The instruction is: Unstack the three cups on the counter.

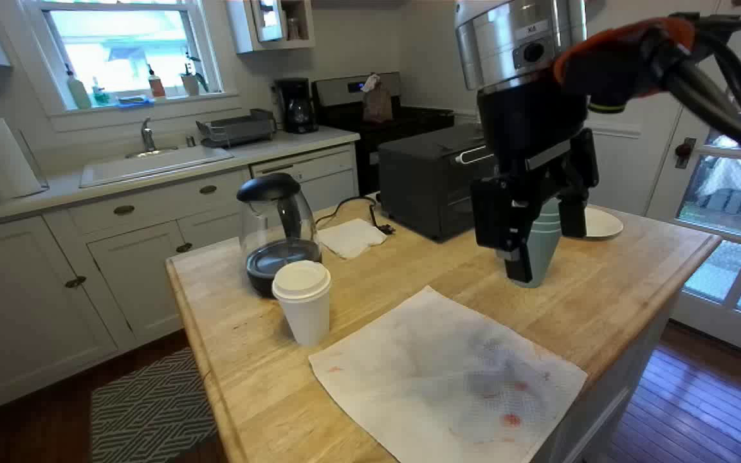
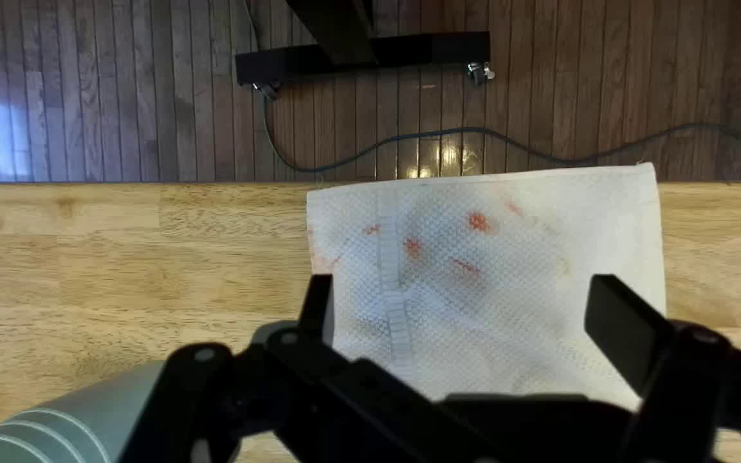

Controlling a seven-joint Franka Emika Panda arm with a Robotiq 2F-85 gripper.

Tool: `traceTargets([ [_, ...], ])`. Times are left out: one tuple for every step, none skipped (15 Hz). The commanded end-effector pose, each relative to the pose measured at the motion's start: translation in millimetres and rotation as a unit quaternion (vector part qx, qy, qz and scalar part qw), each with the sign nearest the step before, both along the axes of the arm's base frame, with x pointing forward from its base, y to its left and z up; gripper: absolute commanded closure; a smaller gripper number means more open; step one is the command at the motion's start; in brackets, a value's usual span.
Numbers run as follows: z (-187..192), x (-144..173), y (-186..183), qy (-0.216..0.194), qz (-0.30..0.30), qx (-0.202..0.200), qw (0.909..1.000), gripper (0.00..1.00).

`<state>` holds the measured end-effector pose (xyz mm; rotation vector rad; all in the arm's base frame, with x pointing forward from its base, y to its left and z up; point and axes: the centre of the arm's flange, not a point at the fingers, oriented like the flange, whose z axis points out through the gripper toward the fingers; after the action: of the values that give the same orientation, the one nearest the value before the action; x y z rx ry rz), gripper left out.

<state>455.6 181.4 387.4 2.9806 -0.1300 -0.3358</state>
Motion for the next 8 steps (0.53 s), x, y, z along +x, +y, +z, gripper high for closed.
traceTargets([
  [0.0, 0.0, 0.0, 0.0, 0.0, 0.0, 1.0, 0.0],
  [0.0, 0.0, 0.0, 0.0, 0.0, 0.0, 1.0, 0.0],
  [0.0, 0.0, 0.0, 0.0, 0.0, 0.0, 1.0, 0.0],
  [0.0, 0.0, 0.0, 0.0, 0.0, 0.0, 1.0, 0.0],
  [0.0, 0.0, 0.0, 0.0, 0.0, 0.0, 1.0, 0.0],
  [0.0, 0.0, 0.0, 0.0, 0.0, 0.0, 1.0, 0.0],
  [0.0, 0.0, 0.0, 0.0, 0.0, 0.0, 1.0, 0.0],
  [-0.8, 6.1, -7.7, 0.0, -0.016, 0.0, 0.9999, 0.0],
])
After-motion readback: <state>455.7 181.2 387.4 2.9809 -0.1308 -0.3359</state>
